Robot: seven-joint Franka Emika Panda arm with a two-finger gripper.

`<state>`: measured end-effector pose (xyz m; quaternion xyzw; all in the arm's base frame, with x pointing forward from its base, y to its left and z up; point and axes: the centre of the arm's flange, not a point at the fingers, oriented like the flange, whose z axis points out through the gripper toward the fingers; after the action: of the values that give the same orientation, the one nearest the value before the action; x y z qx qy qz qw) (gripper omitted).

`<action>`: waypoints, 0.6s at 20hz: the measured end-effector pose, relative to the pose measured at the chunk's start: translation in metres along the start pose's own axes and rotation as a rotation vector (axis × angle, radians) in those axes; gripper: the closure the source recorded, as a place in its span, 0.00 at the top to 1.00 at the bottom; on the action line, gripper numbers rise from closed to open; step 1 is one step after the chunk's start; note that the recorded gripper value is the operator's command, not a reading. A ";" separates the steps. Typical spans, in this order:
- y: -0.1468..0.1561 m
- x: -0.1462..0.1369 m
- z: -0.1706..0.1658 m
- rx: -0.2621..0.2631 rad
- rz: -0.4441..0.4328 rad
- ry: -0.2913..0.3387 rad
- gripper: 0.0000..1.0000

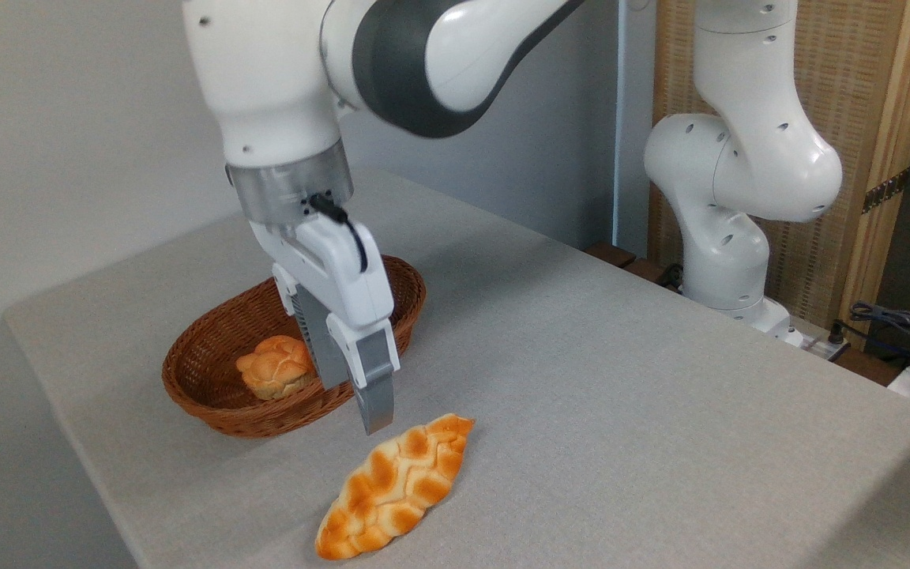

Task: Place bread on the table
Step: 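Open the gripper and raise it away from the roll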

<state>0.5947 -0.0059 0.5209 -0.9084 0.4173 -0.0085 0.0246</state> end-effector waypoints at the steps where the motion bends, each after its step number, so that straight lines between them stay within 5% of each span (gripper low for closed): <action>1: -0.003 -0.006 -0.011 0.017 -0.012 0.012 1.00; 5: 0.016 -0.015 -0.057 0.016 -0.066 0.078 1.00; 12: 0.062 -0.001 -0.099 -0.059 -0.100 0.024 1.00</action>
<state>0.5434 -0.0497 0.6162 -0.9282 0.3719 -0.0085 -0.0078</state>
